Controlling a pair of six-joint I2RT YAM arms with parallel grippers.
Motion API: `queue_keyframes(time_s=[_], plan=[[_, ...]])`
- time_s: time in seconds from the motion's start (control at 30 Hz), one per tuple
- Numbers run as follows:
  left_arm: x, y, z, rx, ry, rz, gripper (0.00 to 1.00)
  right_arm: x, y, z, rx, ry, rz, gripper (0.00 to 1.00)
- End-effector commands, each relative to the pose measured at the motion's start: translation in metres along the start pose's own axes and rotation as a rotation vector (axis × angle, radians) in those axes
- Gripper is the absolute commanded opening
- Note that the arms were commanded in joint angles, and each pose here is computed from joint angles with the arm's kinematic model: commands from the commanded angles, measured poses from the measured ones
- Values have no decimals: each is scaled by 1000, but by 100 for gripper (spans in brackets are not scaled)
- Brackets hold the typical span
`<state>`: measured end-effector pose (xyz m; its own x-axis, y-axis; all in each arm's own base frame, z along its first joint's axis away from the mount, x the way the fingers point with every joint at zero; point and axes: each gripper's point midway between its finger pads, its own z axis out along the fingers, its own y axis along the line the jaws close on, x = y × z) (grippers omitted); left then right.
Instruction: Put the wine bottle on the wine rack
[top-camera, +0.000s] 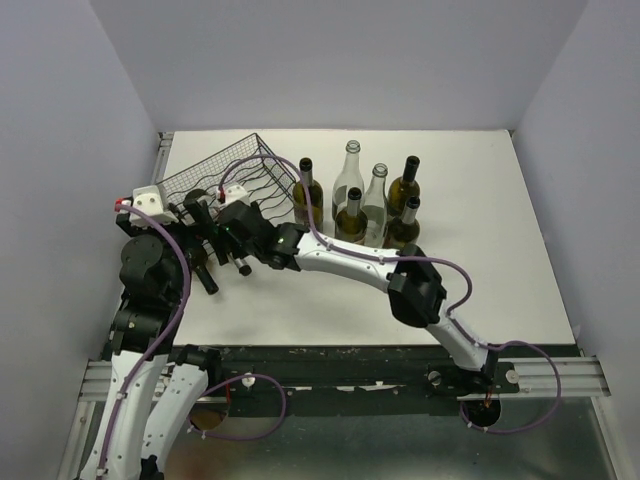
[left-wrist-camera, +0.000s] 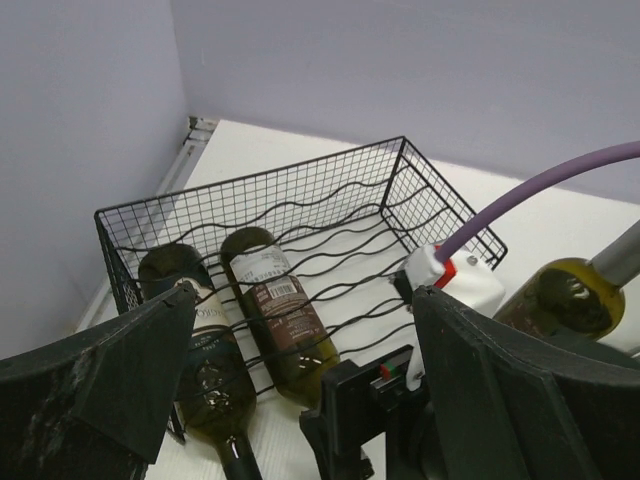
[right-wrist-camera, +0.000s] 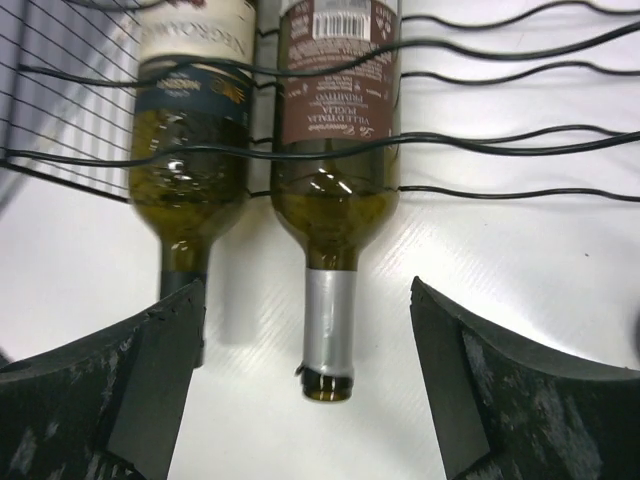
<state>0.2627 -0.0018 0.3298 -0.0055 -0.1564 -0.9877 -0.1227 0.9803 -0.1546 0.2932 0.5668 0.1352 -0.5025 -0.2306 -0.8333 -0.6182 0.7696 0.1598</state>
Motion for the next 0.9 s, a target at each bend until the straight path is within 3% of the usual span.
queue_keyframes(time_s=[0.0,0.13,0.3,0.6,0.87], plan=[[-26,-2,-17,26,-37,-15,99,-33,4,-44,-33,-21,38,91],[-38,-7,-33,67,-33,-32,99,-53,-27,-83,102,-50,51,91],[-51,-20,-57,168,-47,-46,99,-78,-46,-141,128,-104,58,91],[-32,-39,-63,290,37,-10,99,-135,-105,-260,246,-290,121,87],[-16,-71,-50,435,104,-49,99,-117,-160,-291,488,-306,140,89]])
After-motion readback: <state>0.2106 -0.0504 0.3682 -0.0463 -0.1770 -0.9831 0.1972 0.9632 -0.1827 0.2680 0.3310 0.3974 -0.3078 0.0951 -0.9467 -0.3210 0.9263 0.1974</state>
